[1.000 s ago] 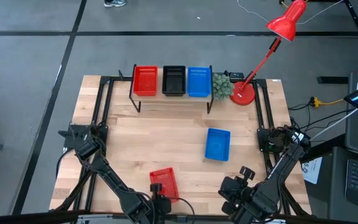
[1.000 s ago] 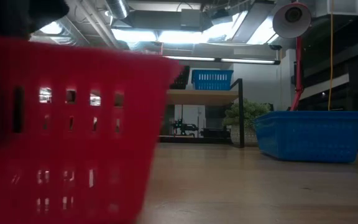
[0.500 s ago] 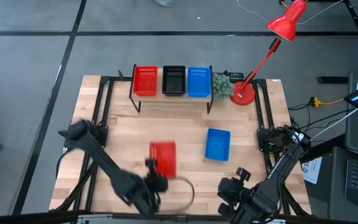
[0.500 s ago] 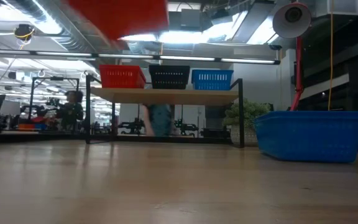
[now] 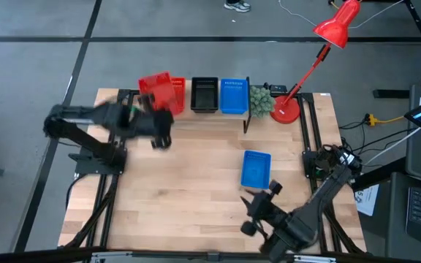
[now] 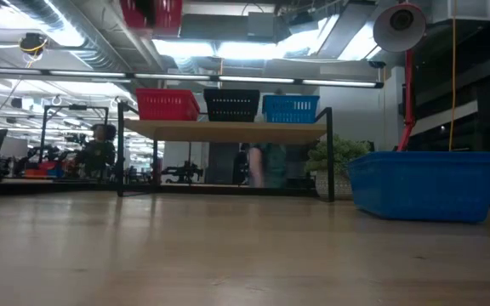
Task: Stack baskets on shelf by color
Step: Stack the red bin on top of the red bin on the shelf
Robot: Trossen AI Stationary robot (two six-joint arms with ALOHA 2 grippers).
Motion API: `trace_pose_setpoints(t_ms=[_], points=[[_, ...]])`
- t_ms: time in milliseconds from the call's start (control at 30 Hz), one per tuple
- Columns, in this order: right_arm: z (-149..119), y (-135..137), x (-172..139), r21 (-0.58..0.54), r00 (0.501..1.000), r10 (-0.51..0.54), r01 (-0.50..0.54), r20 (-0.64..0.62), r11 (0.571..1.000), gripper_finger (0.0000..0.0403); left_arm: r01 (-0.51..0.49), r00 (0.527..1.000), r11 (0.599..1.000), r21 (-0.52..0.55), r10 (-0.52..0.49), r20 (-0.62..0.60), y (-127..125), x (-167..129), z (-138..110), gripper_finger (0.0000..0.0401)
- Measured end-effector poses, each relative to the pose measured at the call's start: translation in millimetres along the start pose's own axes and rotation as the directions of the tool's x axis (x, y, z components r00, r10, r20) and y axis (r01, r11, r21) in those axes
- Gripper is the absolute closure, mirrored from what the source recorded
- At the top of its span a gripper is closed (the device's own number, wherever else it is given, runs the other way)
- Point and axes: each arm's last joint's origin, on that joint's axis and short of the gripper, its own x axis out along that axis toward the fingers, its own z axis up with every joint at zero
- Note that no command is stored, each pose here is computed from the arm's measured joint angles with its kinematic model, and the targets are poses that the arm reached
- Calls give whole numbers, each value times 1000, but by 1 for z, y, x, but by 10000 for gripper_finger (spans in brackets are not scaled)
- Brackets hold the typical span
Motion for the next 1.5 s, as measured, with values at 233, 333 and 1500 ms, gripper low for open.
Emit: trace_pose_setpoints(t_ms=[233, 333, 1500], points=[[2, -25, 72, -35, 963, -215, 212, -163, 977, 289, 150, 988, 989, -17, -151, -42, 58, 56, -20, 401], [0, -41, 105, -46, 906, -285, 285, -313, 957, 289, 171, 985, 985, 0, -171, 5, 76, 70, -26, 401], [28, -37, 214, 22, 895, 276, -287, -349, 958, 289, 396, 916, 918, -1, -395, -70, 112, 131, -54, 401]])
